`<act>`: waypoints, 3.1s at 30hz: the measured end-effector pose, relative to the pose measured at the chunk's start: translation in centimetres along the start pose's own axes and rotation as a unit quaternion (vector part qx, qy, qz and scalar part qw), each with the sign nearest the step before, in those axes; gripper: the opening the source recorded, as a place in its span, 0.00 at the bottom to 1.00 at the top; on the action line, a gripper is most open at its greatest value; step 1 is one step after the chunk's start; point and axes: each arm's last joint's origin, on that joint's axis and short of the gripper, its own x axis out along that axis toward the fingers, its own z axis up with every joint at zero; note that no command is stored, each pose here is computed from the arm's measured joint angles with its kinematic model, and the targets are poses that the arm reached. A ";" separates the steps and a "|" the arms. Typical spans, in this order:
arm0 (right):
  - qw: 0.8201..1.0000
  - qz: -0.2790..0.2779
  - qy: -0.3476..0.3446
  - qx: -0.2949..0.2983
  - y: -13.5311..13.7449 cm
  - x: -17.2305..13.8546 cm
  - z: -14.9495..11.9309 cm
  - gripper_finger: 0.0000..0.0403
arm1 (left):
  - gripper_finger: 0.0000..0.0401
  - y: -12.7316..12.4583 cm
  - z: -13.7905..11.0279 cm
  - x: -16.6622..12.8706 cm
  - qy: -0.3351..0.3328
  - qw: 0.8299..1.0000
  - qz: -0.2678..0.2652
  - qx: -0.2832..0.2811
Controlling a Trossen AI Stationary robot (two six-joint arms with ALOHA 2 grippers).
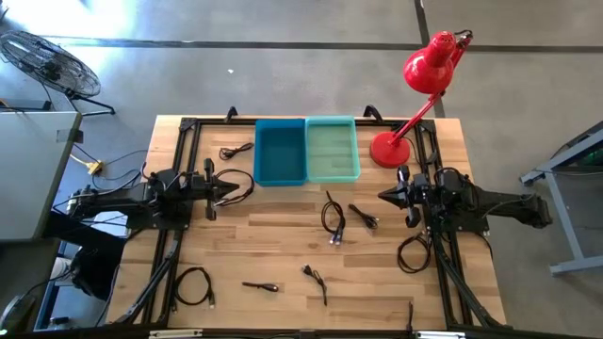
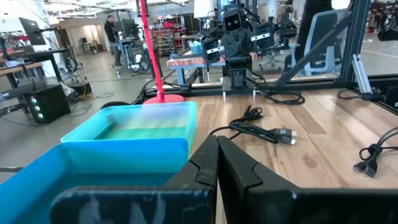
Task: Pick & Place USB Port
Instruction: Put the black USB cable into the green bin
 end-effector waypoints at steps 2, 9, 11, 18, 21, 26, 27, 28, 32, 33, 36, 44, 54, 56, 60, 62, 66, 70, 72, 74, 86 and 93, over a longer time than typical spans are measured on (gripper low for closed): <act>1.000 0.000 0.000 0.000 0.0 0.0 0.0 0.01 | 0.00 0.0 0.0 0.0 0.000 1.000 0.000 0.000; 0.999 0.008 -0.040 0.000 0.2 0.0 0.8 0.01 | 0.00 0.0 0.0 0.0 0.000 1.000 0.000 0.000; 0.997 0.016 -0.068 0.021 0.3 -0.1 1.3 0.01 | 0.00 0.0 0.0 0.0 0.000 1.000 0.000 0.000; 0.989 0.040 -0.132 0.058 0.6 -0.4 2.6 0.01 | 0.00 0.0 0.0 0.0 0.000 1.000 0.000 0.000; 0.989 0.026 -0.126 0.071 0.5 -0.3 2.4 0.01 | 0.00 0.0 0.0 0.0 0.000 1.000 0.000 0.000; 0.990 0.010 -0.122 0.065 0.4 -0.3 2.3 0.01 | 0.00 0.0 0.0 0.0 0.000 1.000 0.000 0.000; 0.991 0.007 -0.120 0.059 0.4 -0.3 2.3 0.01 | 0.00 0.0 0.0 0.0 0.000 1.000 0.000 0.000; 0.991 0.005 -0.120 0.053 0.3 -0.3 2.2 0.01 | 0.00 0.0 0.0 0.0 0.000 1.000 0.000 0.000; 0.992 -0.005 -0.117 0.053 0.3 -0.2 2.1 0.01 | 0.00 0.0 0.0 0.0 0.000 1.000 0.000 0.000; 0.991 -0.010 -0.117 0.057 0.2 -0.2 2.1 0.01 | 0.00 0.0 0.0 0.0 0.000 1.000 0.000 0.000; 0.991 -0.017 -0.120 0.065 0.2 -0.3 2.1 0.01 | 0.00 0.0 0.0 0.0 0.000 1.000 0.000 0.000; 0.992 -0.032 -0.099 0.069 0.0 -0.2 1.7 0.00 | 0.00 0.0 0.5 0.0 -0.025 1.000 -0.001 -0.007; 0.991 -0.042 -0.094 0.082 -0.1 -0.1 1.6 0.00 | 0.00 -0.1 0.0 0.0 0.000 1.000 -0.014 0.015; 0.988 -0.060 -0.101 0.104 -0.2 -0.2 1.6 0.01 | 0.00 -0.1 0.0 0.0 0.001 1.000 -0.016 0.002; 0.986 -0.085 -0.097 0.103 -0.2 -0.3 2.1 0.03 | 0.00 0.0 0.8 -0.2 -0.002 1.000 -0.014 -0.005; 0.985 -0.093 -0.118 0.081 0.1 -0.6 3.5 0.05 | 0.00 0.2 2.1 -0.5 -0.021 1.000 -0.007 0.001; 0.981 -0.125 -0.146 0.021 0.8 -1.5 7.2 0.10 | 0.00 0.6 5.2 -1.4 -0.055 0.998 0.009 0.029; 0.976 -0.169 -0.133 -0.023 1.7 -2.5 11.9 0.19 | 0.04 1.1 7.6 -2.4 -0.028 0.998 0.031 0.036; 0.977 -0.178 -0.115 -0.039 2.2 -2.6 14.2 0.24 | 0.08 1.3 8.9 -3.0 -0.027 0.998 0.043 0.038; 0.977 -0.184 -0.092 -0.053 2.6 -2.6 16.4 0.28 | 0.13 1.5 10.2 -3.4 -0.035 0.997 0.047 0.045; 0.943 -0.254 0.184 -0.115 3.8 -0.7 25.2 0.33 | 0.35 1.9 12.8 -3.3 -0.015 0.992 0.061 0.105; 0.887 -0.285 0.362 -0.039 3.6 1.4 25.6 0.33 | 0.35 2.0 12.6 -3.0 0.002 0.991 0.085 0.105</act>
